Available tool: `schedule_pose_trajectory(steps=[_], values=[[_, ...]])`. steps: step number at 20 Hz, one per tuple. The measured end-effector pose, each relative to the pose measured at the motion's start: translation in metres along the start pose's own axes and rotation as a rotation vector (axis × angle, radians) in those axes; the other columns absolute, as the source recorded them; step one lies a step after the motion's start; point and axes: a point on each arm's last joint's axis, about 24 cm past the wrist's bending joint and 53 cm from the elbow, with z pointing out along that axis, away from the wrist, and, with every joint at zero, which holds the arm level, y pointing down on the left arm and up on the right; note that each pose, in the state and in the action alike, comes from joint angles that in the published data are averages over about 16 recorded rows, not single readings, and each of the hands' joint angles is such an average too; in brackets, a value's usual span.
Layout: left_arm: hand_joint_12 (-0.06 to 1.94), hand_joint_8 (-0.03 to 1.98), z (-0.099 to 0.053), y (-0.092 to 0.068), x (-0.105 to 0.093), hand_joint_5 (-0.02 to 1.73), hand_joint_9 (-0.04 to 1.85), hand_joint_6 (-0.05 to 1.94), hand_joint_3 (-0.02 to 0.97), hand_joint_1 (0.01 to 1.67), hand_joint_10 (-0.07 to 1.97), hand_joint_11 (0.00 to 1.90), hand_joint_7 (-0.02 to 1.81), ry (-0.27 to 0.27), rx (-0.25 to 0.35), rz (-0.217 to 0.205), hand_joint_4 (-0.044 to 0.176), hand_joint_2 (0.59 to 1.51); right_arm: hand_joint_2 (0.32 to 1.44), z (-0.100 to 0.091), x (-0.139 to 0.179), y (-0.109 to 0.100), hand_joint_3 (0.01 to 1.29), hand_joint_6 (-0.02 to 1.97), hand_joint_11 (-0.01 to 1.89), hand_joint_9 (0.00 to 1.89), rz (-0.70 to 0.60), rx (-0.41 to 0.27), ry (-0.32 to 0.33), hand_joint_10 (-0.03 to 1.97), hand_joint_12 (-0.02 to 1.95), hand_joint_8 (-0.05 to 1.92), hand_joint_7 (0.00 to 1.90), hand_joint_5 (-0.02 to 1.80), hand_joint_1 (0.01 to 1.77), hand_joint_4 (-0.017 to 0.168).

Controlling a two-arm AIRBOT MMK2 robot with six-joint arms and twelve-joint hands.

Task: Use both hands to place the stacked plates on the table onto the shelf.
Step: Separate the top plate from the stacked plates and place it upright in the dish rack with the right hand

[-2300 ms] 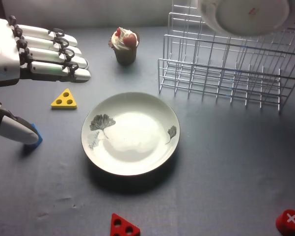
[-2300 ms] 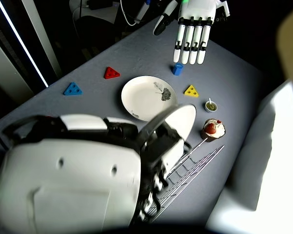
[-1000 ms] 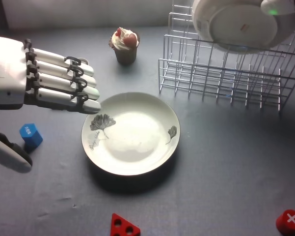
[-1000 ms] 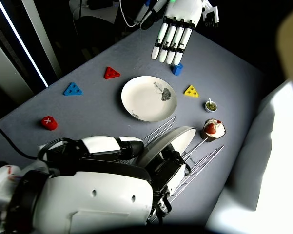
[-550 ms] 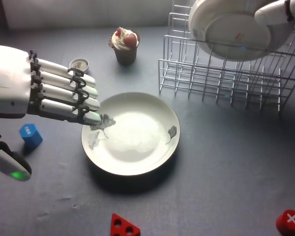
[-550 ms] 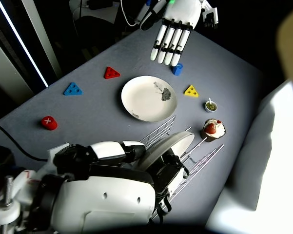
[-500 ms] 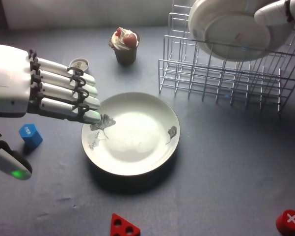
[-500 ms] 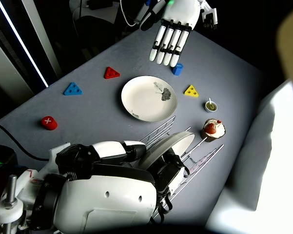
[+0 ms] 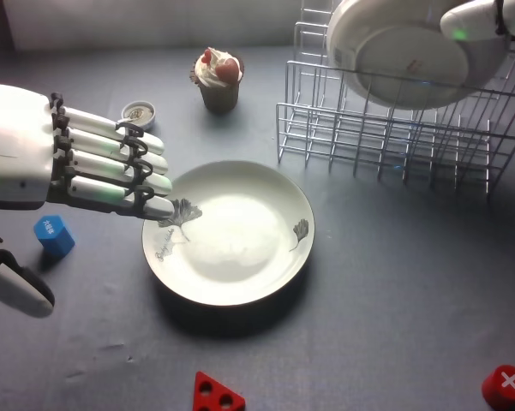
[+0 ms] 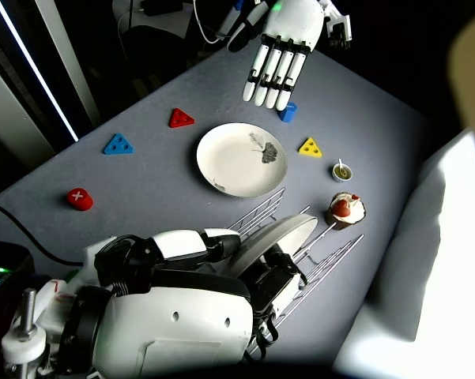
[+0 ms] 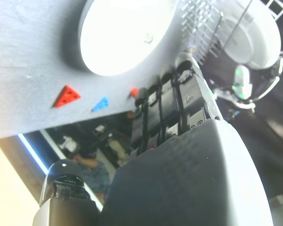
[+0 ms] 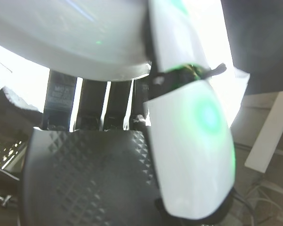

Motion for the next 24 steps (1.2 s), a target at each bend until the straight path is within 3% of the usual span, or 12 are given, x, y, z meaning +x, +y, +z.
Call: schedule_pose_trajectory(steps=[7, 14, 24], values=[[0.01, 0.01, 0.001, 0.002, 0.003, 0.16, 0.16, 0.02, -0.003, 0.02, 0.01, 0.15, 0.19, 0.007, -0.010, -0.003, 0.001, 1.062, 1.04, 0.000, -0.001, -0.002, 0.01, 1.04, 1.17, 1.14, -0.006, -0.002, 0.002, 0.02, 0.14, 0.76, 1.06, 0.82, 1.31, -0.009], [0.01, 0.01, 0.003, 0.002, 0.006, 0.17, 0.16, 0.02, -0.003, 0.02, 0.01, 0.16, 0.19, 0.016, -0.016, -0.002, 0.001, 1.063, 1.06, -0.001, -0.001, -0.005, 0.01, 1.03, 1.20, 1.13, -0.005, -0.001, 0.005, 0.01, 0.07, 0.48, 1.01, 0.82, 1.27, -0.009], [0.01, 0.01, 0.005, 0.003, 0.010, 0.17, 0.16, 0.02, -0.003, 0.02, 0.01, 0.17, 0.18, 0.032, -0.023, 0.004, 0.001, 1.064, 1.07, -0.004, 0.001, -0.011, 0.01, 0.45, 1.16, 1.04, -0.003, 0.003, 0.017, 0.01, 0.02, 0.05, 0.91, 0.83, 1.22, -0.007]])
